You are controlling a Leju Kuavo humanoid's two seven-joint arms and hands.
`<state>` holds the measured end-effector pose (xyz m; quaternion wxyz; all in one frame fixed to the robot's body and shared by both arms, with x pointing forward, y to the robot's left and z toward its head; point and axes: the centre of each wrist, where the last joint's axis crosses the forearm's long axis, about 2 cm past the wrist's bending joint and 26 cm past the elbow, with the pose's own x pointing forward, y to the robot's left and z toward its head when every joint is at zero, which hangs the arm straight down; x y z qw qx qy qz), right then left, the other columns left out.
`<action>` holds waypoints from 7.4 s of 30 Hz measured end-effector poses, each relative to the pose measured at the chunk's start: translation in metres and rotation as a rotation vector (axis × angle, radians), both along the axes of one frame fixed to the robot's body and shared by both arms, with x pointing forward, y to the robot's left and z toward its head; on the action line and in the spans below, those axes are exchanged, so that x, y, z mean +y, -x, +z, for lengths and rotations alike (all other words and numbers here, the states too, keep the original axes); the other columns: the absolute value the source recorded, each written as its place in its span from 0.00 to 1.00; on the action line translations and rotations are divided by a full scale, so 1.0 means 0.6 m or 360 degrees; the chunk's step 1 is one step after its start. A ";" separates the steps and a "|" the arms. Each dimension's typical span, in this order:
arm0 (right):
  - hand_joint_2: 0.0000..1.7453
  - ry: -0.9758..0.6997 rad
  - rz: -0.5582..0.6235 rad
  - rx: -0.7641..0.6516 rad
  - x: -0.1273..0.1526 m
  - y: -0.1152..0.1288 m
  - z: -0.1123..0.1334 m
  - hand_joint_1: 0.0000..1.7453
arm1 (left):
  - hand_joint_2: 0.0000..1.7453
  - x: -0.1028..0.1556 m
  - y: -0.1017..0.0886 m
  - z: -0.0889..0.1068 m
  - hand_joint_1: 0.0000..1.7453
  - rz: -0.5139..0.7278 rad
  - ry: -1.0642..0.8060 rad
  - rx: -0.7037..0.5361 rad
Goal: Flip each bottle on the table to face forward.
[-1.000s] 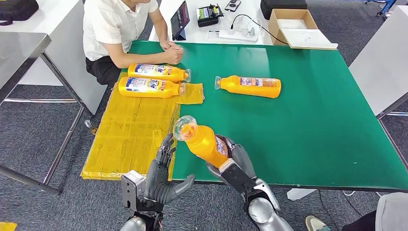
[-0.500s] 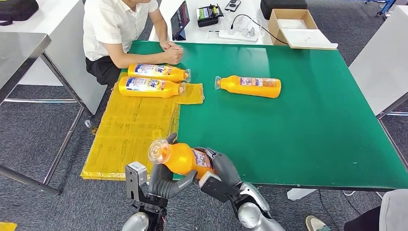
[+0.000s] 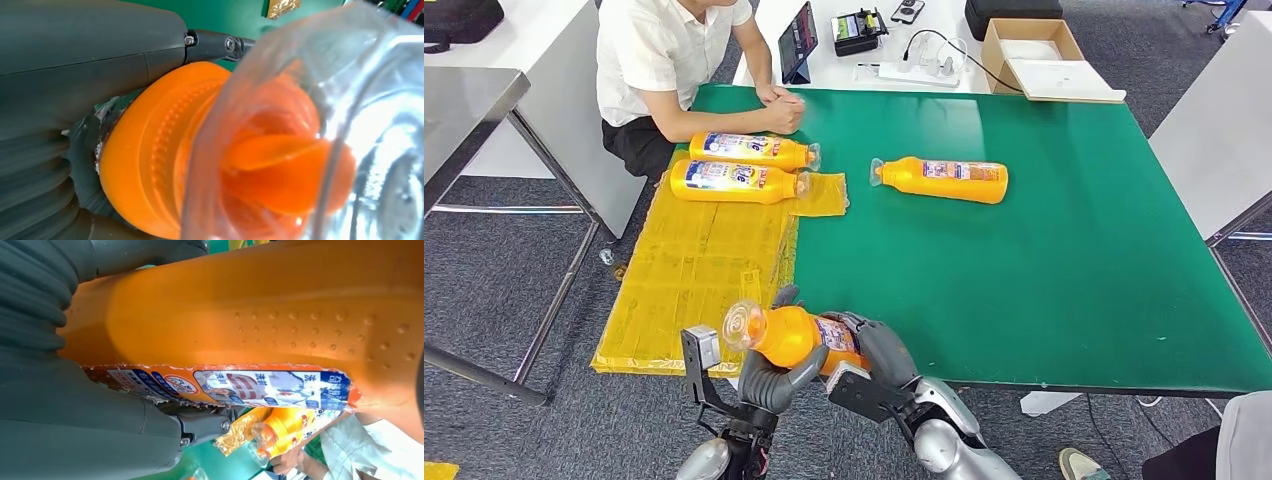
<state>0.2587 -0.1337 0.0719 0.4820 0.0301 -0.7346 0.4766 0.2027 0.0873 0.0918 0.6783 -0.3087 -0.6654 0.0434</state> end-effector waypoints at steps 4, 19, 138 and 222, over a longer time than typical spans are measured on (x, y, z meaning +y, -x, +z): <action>1.00 -0.0010 0.0022 0.0029 0.000 -0.004 0.002 1.00 | 1.00 0.002 -0.001 -0.002 1.00 -0.0037 0.0051 0.0031; 1.00 -0.0239 0.0112 0.0254 0.002 -0.003 0.001 0.00 | 1.00 0.004 -0.010 -0.006 1.00 -0.0029 0.0104 -0.0005; 1.00 0.0931 -0.1177 -0.0960 -0.325 -0.061 -0.018 0.00 | 1.00 0.114 -0.056 0.085 0.00 0.1325 -0.0666 -0.0946; 1.00 -0.0889 -0.0905 -0.0102 -0.114 -0.042 0.014 1.00 | 1.00 0.040 -0.024 0.001 0.00 0.0494 -0.0348 -0.0186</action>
